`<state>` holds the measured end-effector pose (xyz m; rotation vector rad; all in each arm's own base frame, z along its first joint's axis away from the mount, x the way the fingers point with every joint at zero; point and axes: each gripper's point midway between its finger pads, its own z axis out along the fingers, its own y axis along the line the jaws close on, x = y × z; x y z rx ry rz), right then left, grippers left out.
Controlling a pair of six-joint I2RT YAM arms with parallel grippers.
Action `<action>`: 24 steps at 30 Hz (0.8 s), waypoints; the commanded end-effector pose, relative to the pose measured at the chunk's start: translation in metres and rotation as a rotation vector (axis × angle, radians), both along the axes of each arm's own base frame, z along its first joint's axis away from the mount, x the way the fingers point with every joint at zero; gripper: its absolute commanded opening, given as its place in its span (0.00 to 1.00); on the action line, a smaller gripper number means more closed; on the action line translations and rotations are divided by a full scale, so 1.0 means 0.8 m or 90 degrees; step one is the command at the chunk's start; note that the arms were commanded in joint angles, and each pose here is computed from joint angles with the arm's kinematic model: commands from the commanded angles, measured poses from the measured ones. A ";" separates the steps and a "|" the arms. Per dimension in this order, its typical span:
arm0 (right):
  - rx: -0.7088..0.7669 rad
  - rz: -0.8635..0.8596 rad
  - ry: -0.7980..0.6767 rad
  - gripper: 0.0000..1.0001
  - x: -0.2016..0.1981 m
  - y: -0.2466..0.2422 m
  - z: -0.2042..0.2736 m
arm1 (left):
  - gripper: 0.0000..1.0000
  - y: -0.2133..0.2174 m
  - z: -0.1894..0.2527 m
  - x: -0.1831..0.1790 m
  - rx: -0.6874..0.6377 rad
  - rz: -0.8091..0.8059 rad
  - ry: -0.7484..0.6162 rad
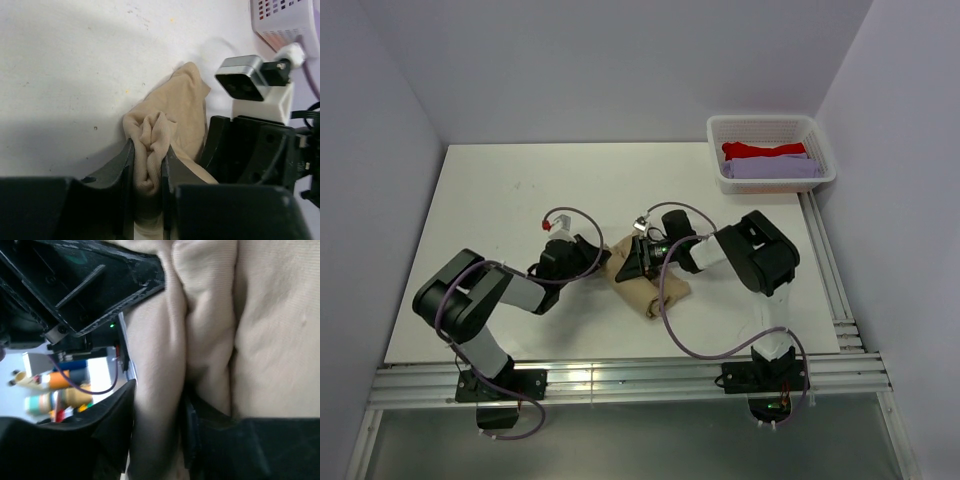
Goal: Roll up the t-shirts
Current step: Roll the tshirt
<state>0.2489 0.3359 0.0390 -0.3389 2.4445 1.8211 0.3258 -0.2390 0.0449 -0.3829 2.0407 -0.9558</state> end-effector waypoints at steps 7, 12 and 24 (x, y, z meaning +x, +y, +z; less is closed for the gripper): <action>-0.140 -0.056 -0.144 0.54 0.007 -0.036 0.030 | 0.00 0.009 0.029 0.008 0.075 0.021 -0.008; -0.213 -0.087 -0.203 0.56 -0.006 -0.056 0.038 | 0.00 0.006 0.029 0.006 0.096 0.012 0.027; -0.294 -0.106 -0.205 0.08 -0.055 -0.088 -0.001 | 0.00 0.000 0.030 0.012 0.148 -0.011 0.076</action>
